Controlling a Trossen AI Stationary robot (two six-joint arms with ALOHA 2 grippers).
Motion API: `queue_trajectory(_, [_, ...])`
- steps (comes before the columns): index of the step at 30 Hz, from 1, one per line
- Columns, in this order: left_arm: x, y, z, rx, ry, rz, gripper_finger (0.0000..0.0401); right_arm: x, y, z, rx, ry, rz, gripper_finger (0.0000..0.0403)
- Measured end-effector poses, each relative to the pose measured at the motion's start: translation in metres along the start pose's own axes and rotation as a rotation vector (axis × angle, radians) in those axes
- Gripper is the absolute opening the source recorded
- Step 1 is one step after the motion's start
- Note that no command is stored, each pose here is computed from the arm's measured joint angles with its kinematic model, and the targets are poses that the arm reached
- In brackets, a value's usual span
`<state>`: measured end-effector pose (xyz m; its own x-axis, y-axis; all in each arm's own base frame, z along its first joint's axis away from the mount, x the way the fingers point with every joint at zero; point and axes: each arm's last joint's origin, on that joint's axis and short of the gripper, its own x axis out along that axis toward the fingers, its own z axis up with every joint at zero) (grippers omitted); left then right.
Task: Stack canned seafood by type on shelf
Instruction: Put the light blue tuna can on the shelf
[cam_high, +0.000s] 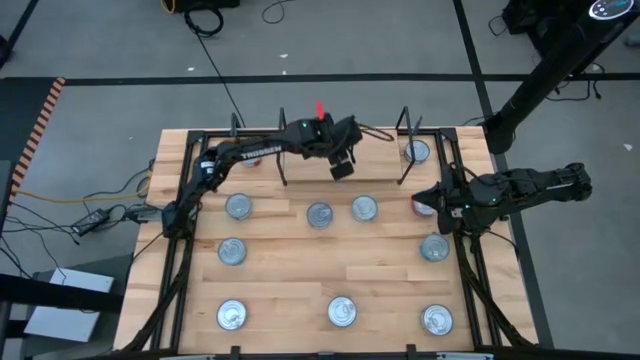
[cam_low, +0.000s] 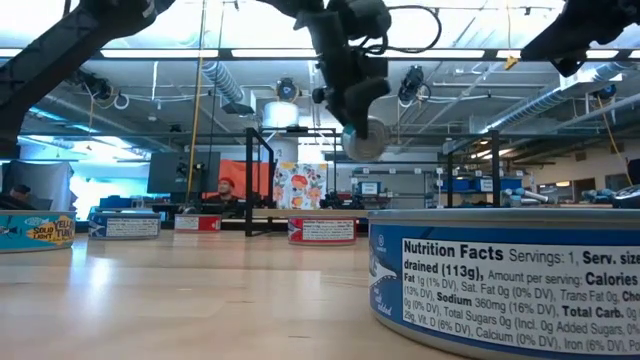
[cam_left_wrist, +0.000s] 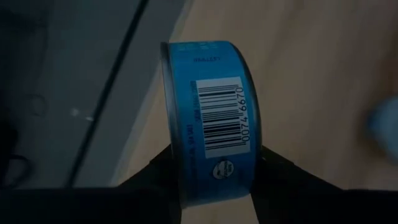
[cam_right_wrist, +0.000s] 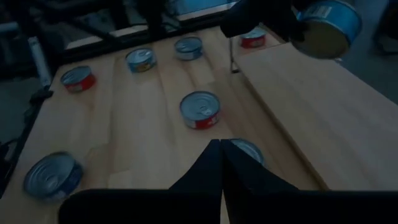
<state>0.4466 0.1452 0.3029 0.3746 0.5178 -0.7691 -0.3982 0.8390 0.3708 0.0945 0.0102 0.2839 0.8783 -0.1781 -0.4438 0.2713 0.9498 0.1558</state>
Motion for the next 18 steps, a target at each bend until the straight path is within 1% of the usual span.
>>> queue_trajectory(4, [0.013, 0.021, -0.003, 0.063, 0.025, 0.038, 0.0139, 0.005, 0.002, 0.003, 0.037, -0.018, -0.049, 0.0011])
queue_trajectory(8, [0.033, 0.035, -0.009, 0.112, 0.063, 0.028, 0.0139, 0.013, 0.005, 0.007, 0.070, -0.042, -0.087, 0.0010])
queue_trajectory(14, [0.063, 0.042, -0.017, 0.169, 0.116, -0.011, 0.0139, 0.027, 0.010, 0.015, 0.132, -0.085, -0.116, 0.0011])
queue_trajectory(18, [0.079, 0.041, -0.024, 0.196, 0.151, -0.040, 0.0139, 0.036, 0.012, 0.018, 0.144, -0.093, -0.131, 0.0011])
